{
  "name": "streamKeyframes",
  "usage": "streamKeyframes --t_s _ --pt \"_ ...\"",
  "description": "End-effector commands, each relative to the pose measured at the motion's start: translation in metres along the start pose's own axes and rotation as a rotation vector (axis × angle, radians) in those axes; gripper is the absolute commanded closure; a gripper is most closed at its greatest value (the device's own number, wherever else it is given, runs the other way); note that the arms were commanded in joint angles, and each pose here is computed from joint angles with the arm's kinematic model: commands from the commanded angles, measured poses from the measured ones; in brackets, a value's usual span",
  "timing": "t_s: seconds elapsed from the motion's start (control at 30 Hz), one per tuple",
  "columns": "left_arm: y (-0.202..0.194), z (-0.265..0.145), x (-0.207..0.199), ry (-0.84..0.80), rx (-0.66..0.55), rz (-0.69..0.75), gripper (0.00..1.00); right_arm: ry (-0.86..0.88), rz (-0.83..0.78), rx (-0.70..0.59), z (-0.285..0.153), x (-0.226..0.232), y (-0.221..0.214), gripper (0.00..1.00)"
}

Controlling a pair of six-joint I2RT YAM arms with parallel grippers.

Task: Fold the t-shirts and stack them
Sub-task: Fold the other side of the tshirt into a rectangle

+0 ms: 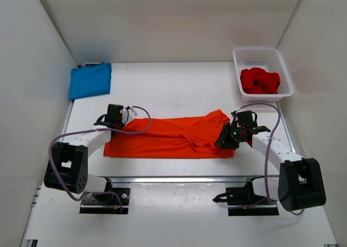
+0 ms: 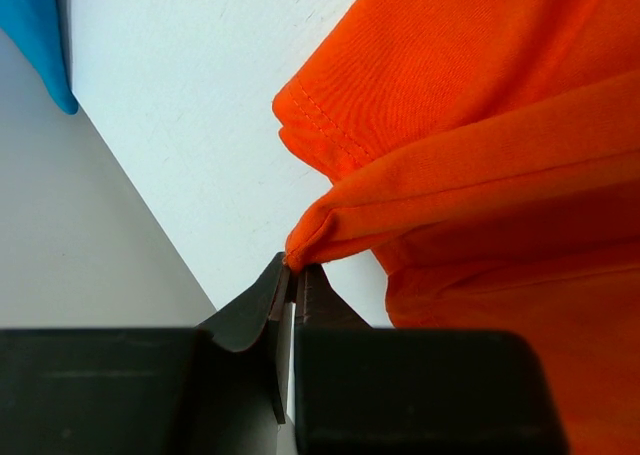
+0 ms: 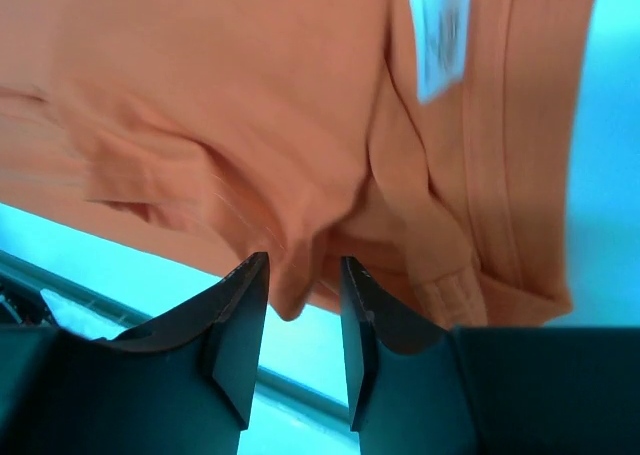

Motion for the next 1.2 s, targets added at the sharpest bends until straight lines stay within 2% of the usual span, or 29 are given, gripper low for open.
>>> streamKeyframes --t_s 0.0,0.1,0.37,0.57,0.67,0.77,0.93,1.17 --pt "0.007 -0.002 0.006 0.024 -0.016 -0.006 0.94 -0.013 0.057 0.057 0.001 0.007 -0.004 0.68" --pt "0.007 -0.002 0.006 0.026 -0.018 -0.021 0.94 -0.045 0.086 0.070 0.000 0.000 -0.007 0.68" --pt "0.009 -0.001 0.007 0.021 -0.025 -0.032 0.94 0.026 0.094 0.073 0.010 0.009 0.000 0.67" --pt "0.016 -0.001 0.012 0.045 -0.047 -0.038 0.95 0.079 0.091 0.178 0.018 0.013 -0.005 0.78" --pt "0.018 0.001 0.018 0.074 -0.047 -0.059 0.95 0.091 0.086 0.180 0.018 0.014 0.003 1.00" --pt "0.035 0.003 0.032 0.129 -0.086 -0.093 0.99 0.115 0.083 0.091 0.011 0.021 0.034 1.00" --pt "0.069 0.013 0.064 0.219 -0.118 -0.169 1.00 0.177 0.027 -0.109 -0.004 0.040 0.122 1.00" --pt "0.113 0.026 0.109 0.386 -0.162 -0.271 1.00 0.228 -0.025 -0.250 -0.003 0.055 0.215 1.00"
Point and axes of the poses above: each gripper's point midway between its finger pads, its own z axis out along the fingers, its own x axis along the line the jaws close on, y = z × x, the point moved 4 cm from there along -z, back along the fingers, and after that the axes turned 5 degrees about -z, right-handed, at the moved point
